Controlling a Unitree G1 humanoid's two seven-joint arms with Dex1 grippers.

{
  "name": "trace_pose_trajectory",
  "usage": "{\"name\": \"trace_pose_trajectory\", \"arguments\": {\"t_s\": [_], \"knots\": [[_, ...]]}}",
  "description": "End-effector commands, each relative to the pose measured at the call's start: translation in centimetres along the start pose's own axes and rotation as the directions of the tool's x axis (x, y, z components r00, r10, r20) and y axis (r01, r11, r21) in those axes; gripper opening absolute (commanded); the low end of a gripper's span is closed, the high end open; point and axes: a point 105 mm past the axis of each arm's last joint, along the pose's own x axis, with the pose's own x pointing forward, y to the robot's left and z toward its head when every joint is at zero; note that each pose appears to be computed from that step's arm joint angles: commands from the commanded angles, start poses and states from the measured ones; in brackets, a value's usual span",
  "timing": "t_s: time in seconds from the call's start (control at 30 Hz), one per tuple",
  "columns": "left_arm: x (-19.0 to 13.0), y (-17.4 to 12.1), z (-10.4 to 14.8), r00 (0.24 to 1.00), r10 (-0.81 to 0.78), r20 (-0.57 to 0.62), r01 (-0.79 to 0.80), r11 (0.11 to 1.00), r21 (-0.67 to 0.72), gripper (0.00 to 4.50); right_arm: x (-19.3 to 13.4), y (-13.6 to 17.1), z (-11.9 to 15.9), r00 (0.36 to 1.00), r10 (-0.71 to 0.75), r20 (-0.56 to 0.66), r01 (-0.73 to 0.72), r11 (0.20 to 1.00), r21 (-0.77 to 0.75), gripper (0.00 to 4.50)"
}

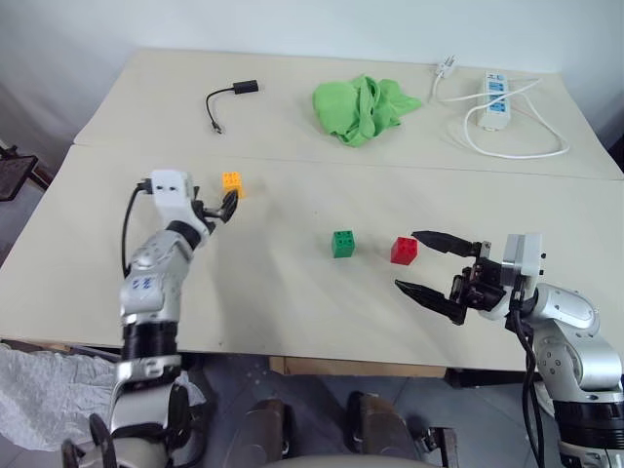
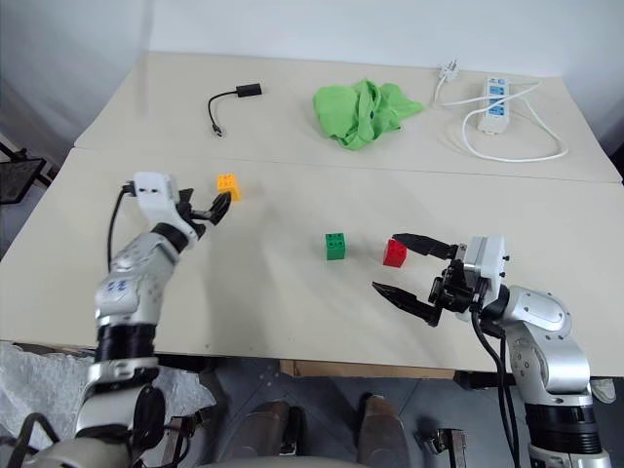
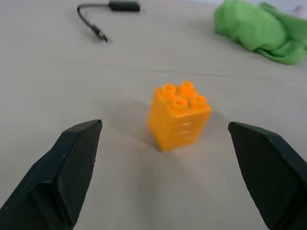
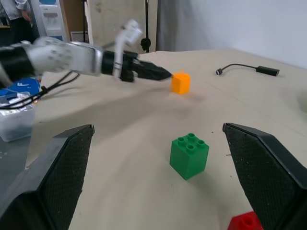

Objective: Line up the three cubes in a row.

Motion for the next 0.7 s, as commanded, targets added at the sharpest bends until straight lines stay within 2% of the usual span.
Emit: {"name": "trace_pose_trajectory", "arguments": {"t_s": [0.03, 0.13, 0.4, 0.53, 0.7], "knots": [[1.4, -0.2, 0.0, 1.0, 0.026, -0.009, -0.025, 0.997, 0.069, 4.48, 0.2, 0.0, 1.5, 0.998, -0.016, 0.059, 0.018, 0.999, -0.047, 4.5], [2.5, -0.2, -0.4, 0.998, 0.059, -0.017, -0.058, 0.996, 0.064, 4.48, 0.5, -0.1, 1.4, 0.997, -0.032, 0.073, 0.036, 0.998, -0.056, 4.5], [4.0, -1.9, -1.1, 0.999, 0.027, -0.047, -0.022, 0.996, 0.09, 4.48, 1.3, 0.2, 1.0, 0.992, -0.065, 0.11, 0.071, 0.996, -0.049, 4.5], [3.7, -1.6, -1.5, 0.997, 0.055, -0.058, -0.05, 0.994, 0.093, 3.63, 1.3, 0.3, 0.8, 0.991, -0.073, 0.11, 0.079, 0.996, -0.048, 4.5], [3.1, -1.6, -1.6, 0.999, 0.005, -0.051, -0.002, 0.998, 0.059, 2.07, 1.0, 0.3, 0.5, 0.991, -0.083, 0.105, 0.088, 0.995, -0.05, 4.5]]}}
